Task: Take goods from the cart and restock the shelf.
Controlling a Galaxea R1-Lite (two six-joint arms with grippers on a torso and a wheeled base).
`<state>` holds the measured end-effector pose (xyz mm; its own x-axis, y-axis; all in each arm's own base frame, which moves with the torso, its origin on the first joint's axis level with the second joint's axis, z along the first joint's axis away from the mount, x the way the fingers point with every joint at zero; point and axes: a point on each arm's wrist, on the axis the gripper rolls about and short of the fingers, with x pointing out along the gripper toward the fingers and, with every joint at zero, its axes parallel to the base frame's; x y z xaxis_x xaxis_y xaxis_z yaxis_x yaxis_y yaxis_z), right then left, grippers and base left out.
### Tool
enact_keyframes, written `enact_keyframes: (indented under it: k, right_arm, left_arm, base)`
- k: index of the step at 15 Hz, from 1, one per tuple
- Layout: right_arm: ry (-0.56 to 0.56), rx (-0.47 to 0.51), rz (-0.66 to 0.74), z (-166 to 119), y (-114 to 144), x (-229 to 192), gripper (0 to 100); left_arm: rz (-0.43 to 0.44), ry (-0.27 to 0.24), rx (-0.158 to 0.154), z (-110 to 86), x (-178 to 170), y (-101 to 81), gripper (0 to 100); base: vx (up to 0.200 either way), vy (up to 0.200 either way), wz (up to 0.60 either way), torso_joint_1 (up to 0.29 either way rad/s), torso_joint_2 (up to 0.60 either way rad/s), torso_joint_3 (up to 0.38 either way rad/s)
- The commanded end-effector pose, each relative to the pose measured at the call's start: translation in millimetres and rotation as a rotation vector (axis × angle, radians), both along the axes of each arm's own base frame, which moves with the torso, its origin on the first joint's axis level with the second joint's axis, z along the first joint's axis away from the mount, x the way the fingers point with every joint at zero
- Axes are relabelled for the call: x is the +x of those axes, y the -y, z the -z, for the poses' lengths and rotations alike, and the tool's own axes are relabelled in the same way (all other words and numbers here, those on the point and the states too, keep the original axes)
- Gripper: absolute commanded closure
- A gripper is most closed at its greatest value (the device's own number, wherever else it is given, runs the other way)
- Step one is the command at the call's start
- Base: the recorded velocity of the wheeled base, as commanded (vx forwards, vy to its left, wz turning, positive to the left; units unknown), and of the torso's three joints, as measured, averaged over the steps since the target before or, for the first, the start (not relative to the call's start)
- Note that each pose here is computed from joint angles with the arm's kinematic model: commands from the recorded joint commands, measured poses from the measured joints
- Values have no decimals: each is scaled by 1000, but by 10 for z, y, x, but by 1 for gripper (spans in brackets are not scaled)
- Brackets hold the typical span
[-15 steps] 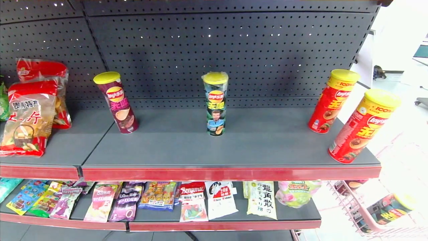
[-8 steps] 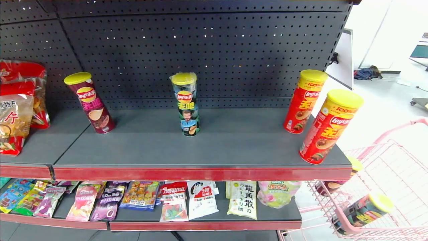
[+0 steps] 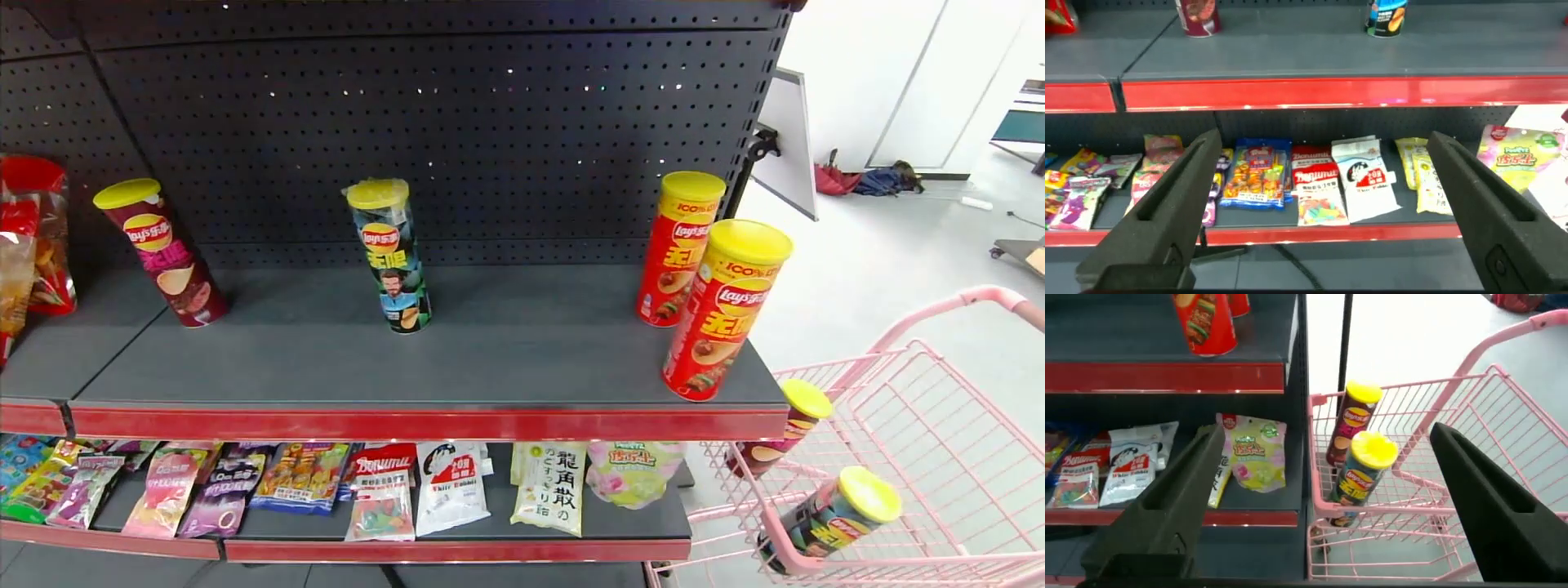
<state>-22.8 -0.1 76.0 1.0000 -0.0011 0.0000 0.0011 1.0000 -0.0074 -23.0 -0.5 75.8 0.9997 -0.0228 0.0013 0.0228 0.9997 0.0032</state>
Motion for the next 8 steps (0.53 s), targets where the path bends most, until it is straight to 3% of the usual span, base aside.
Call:
enact_keyframes:
  k: [1, 8]
  right_arm:
    - [-2, 0, -1, 2, 0, 0, 0]
    - [-2, 1, -1, 2, 0, 0, 0]
  left_arm:
    - [-1, 0, 0, -1, 1, 0, 0]
    - [-1, 0, 0, -1, 1, 0, 0]
  base:
    - [0, 0, -600, 2, 2, 7]
    - [0, 0, -600, 2, 5, 2]
